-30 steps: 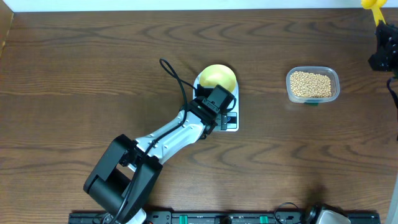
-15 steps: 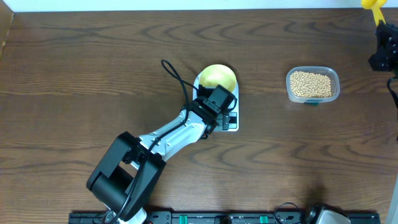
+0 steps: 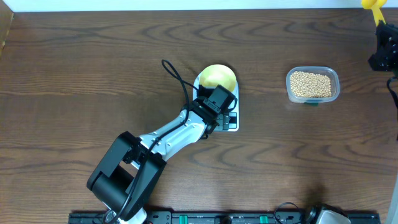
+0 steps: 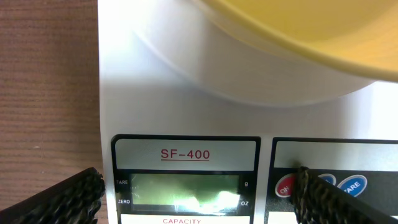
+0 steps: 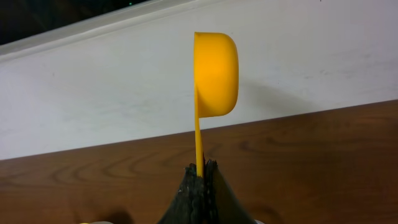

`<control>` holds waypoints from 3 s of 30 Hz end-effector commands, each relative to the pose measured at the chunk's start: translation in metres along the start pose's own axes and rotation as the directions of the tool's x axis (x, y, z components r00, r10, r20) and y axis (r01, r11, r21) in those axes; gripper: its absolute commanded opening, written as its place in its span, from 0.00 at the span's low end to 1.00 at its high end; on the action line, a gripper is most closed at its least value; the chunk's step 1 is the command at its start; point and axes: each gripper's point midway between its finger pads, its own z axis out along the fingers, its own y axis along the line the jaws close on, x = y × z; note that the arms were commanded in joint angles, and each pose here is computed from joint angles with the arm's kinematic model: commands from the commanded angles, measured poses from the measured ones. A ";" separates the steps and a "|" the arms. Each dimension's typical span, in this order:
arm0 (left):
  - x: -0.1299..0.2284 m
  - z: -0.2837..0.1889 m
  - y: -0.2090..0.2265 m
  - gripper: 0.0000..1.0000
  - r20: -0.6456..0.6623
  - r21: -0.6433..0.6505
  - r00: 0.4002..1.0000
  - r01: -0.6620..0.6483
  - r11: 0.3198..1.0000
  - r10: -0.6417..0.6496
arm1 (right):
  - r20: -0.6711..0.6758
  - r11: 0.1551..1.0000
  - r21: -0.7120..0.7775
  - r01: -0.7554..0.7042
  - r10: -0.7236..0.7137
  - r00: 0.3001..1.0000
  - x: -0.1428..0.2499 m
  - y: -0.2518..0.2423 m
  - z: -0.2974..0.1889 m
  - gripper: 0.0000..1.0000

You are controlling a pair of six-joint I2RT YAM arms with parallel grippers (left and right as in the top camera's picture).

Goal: Scoop item into bowl and weigh 50g on scale

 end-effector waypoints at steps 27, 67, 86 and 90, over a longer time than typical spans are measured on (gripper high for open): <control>-0.013 -0.014 0.009 0.98 0.031 0.002 0.998 0.057 0.998 -0.057 | 0.019 1.000 -0.004 0.022 -0.022 1.000 -0.009 0.003 -0.005 0.01; 0.019 0.012 0.013 0.98 -0.088 -0.022 0.996 0.027 0.999 -0.029 | 0.005 1.000 -0.003 0.015 -0.015 1.000 -0.005 0.003 -0.005 0.01; 0.008 -0.002 0.003 0.98 -0.073 0.024 0.997 0.013 1.000 -0.011 | 0.006 1.000 0.001 0.015 -0.015 1.000 -0.005 0.002 -0.005 0.01; -0.018 -0.043 -0.004 0.98 0.031 0.099 0.999 0.034 0.995 -0.037 | 0.006 1.000 0.001 0.016 -0.016 1.000 -0.005 0.002 -0.005 0.01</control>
